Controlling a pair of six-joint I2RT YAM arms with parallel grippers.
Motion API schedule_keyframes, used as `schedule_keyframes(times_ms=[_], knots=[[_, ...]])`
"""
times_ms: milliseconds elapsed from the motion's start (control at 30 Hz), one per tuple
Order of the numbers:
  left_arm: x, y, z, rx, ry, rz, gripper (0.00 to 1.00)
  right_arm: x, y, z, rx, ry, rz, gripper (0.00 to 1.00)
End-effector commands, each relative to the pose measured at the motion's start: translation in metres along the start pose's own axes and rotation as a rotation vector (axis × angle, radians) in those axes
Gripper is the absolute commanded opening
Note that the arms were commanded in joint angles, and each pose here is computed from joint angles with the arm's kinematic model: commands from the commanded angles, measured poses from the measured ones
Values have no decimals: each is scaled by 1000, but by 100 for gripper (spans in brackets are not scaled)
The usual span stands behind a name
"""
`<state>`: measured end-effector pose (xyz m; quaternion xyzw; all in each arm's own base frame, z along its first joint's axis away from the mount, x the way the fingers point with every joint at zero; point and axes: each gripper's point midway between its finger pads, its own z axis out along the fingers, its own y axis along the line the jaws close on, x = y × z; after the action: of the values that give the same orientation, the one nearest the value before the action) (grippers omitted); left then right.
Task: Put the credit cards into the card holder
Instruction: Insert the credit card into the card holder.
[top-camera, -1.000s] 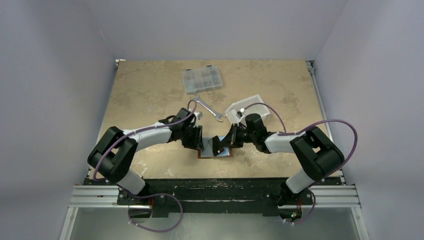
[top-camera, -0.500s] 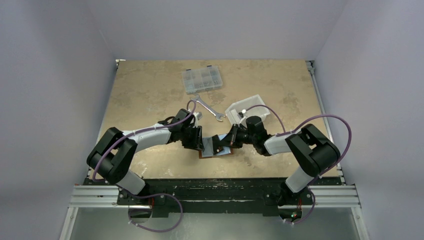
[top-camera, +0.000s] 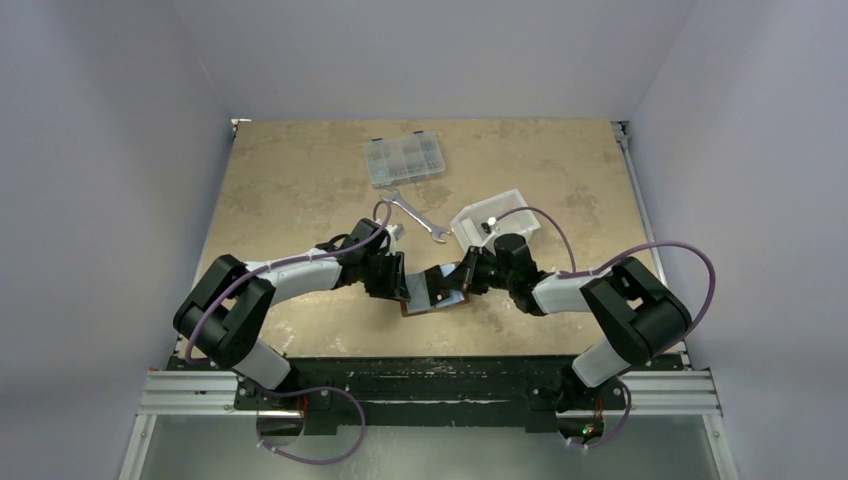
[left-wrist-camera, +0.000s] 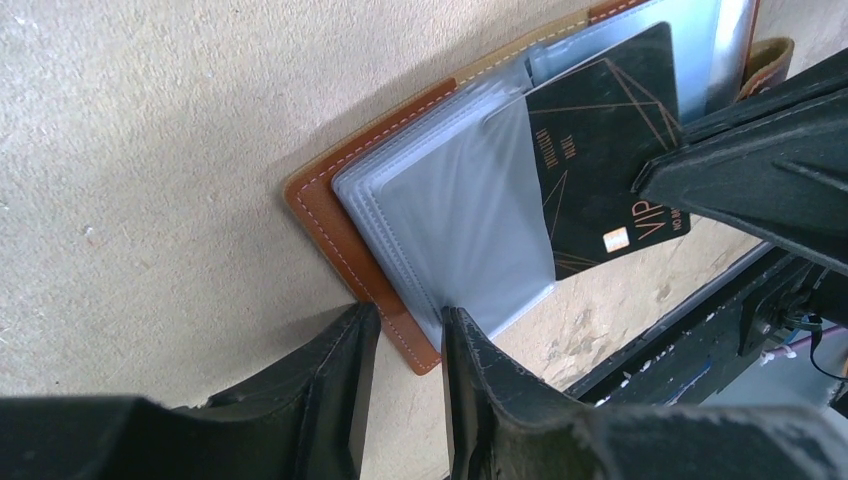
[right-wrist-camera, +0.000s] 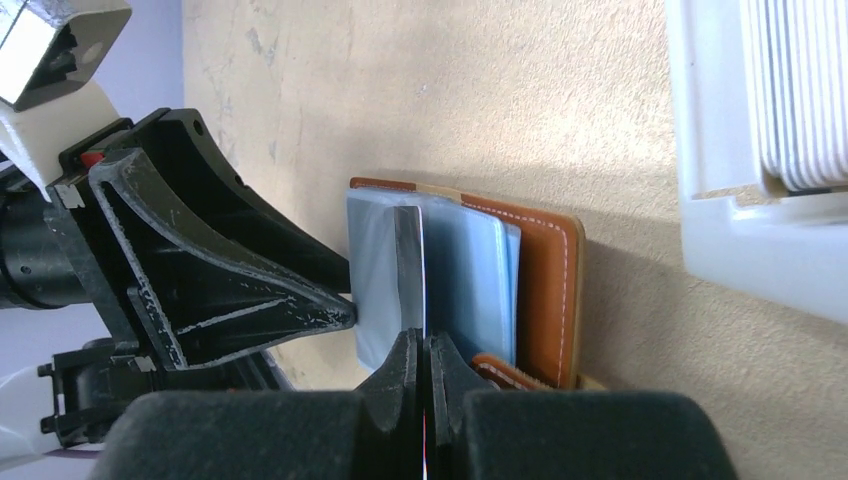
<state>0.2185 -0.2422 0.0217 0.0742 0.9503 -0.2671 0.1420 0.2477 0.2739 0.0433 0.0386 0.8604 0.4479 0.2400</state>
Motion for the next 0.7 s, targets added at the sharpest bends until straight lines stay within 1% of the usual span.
schedule_keyframes(times_ms=[0, 100, 367, 567, 667], knots=[[28, 15, 5, -42, 86, -13, 32, -25, -12, -2, 89, -109, -87, 0], [28, 14, 6, -40, 87, -14, 32, -24, -11, 0, 82, -105, -88, 0], [27, 12, 6, -32, 86, -17, 32, -7, 1, 7, 13, -44, -44, 0], [27, 9, 6, -22, 82, -19, 32, 4, 7, 7, 7, -32, 17, 0], [26, 7, 6, -15, 79, -20, 32, 8, 9, 11, 16, -30, 10, 0]])
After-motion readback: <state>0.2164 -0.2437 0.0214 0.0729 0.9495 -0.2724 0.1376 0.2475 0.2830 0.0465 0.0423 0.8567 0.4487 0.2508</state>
